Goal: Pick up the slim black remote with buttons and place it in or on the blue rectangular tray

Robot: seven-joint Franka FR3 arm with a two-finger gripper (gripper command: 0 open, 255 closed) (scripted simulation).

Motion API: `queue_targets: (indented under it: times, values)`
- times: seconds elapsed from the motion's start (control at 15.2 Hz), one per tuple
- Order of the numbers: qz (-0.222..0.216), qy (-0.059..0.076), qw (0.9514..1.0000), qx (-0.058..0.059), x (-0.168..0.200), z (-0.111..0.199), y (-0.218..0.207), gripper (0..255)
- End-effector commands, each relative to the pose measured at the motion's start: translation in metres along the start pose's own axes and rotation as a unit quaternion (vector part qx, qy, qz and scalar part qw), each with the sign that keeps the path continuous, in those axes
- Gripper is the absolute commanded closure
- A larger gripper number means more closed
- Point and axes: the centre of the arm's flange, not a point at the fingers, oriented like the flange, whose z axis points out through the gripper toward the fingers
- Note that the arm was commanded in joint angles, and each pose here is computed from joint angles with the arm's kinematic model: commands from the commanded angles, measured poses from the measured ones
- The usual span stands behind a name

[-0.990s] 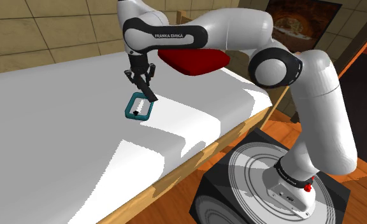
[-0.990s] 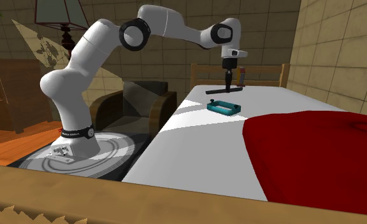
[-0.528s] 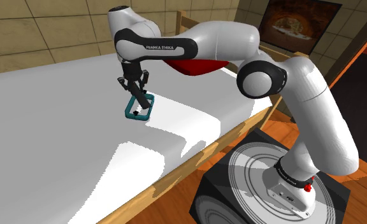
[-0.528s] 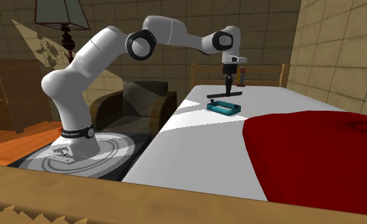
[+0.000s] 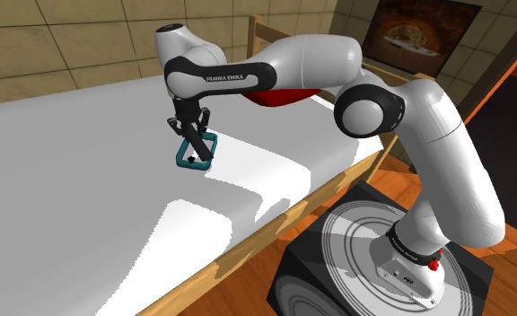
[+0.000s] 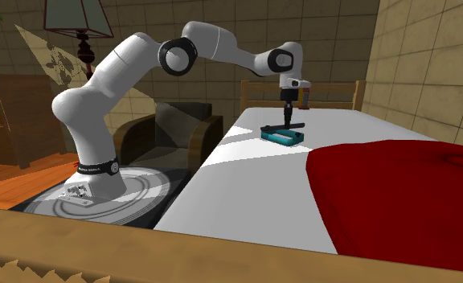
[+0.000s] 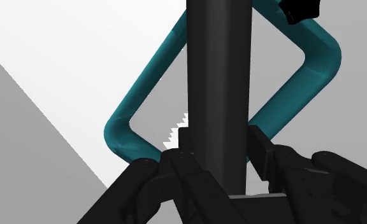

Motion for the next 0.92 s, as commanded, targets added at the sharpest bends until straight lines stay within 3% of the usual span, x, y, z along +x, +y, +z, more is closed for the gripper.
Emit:
queue_targets:
  times: [0.0, 0.26, 0.33, 0.66, 0.86]
  values:
    - [0.0, 0.0, 1.0, 0.0, 0.0, 0.0, 0.0, 255]
    - [0.0, 0.0, 1.0, 0.0, 0.0, 0.0, 0.0, 255]
    - [0.0, 0.0, 1.0, 0.0, 0.0, 0.0, 0.0, 0]
    - [0.0, 0.0, 1.0, 0.0, 0.0, 0.0, 0.0, 0]
    - [0.0, 0.0, 1.0, 0.0, 0.0, -0.039, 0.0, 0]
